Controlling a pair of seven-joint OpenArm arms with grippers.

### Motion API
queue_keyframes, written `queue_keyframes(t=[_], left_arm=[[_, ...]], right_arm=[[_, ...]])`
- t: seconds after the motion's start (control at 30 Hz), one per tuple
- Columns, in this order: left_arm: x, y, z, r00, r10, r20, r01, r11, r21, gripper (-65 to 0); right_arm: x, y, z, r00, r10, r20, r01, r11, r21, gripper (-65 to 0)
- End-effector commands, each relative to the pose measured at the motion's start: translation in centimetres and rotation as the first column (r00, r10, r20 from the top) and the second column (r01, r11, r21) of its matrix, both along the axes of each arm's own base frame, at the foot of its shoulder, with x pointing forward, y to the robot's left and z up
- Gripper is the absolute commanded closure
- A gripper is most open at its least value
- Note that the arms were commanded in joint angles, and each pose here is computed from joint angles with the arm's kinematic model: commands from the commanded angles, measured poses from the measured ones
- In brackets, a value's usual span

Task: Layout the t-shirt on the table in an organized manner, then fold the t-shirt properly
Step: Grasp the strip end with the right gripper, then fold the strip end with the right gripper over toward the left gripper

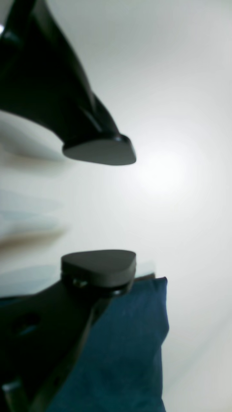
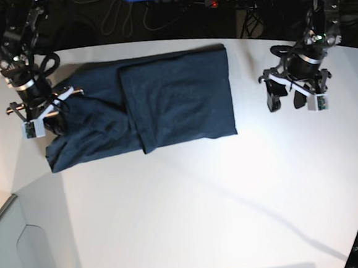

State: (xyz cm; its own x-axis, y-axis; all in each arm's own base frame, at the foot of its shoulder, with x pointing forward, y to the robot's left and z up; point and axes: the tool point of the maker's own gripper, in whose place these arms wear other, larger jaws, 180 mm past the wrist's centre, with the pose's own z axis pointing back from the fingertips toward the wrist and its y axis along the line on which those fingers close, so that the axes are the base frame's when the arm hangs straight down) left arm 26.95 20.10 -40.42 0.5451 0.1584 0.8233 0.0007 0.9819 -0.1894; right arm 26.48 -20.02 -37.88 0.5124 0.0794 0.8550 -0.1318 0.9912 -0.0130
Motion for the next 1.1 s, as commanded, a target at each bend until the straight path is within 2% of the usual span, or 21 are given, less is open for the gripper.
queue_keyframes(t=[0.0, 0.13, 0.33, 0.53, 0.77, 0.9, 1.07], left_arm=[[0.7, 0.2, 1.1, 0.999, -0.001, 0.046, 0.001, 1.0, 0.003, -40.2], [0.7, 0.2, 1.1, 0.999, -0.001, 0.046, 0.001, 1.0, 0.003, -40.2], [0.2, 0.3, -0.1, 1.0, 0.004, 0.012, -0.004, 1.0, 0.002, -40.2], [-0.2, 0.5, -0.8, 1.0, 0.009, -0.006, -0.009, 1.0, 0.001, -40.2], [-0.3, 0.4, -0.9, 1.0, 0.008, -0.012, -0.008, 1.0, 0.001, -40.2], [-0.3, 0.4, -0.9, 1.0, 0.008, -0.013, -0.008, 1.0, 0.001, -40.2], [-0.4, 0.4, -1.0, 1.0, 0.007, -0.016, -0.007, 1.0, 0.001, -40.2]], right_arm=[[0.4, 0.8, 1.5, 0.998, 0.033, 0.057, -0.033, 0.999, 0.009, 0.0], [0.4, 5.4, 2.3, 0.984, 0.159, 0.076, -0.161, 0.987, 0.019, 0.0], [0.0, 12.3, 3.8, 0.937, 0.329, 0.12, -0.337, 0.94, 0.055, 0.0], [-0.6, 18.4, 4.6, 0.871, 0.466, 0.157, -0.484, 0.87, 0.1, 0.0], [-1.8, 24.9, 4.7, 0.776, 0.605, 0.18, -0.629, 0.763, 0.148, 0.0], [-2.2, 27.0, 3.6, 0.74, 0.653, 0.162, -0.673, 0.72, 0.171, 0.0], [-2.0, 28.9, 3.3, 0.715, 0.679, 0.164, -0.699, 0.689, 0.193, 0.0]])
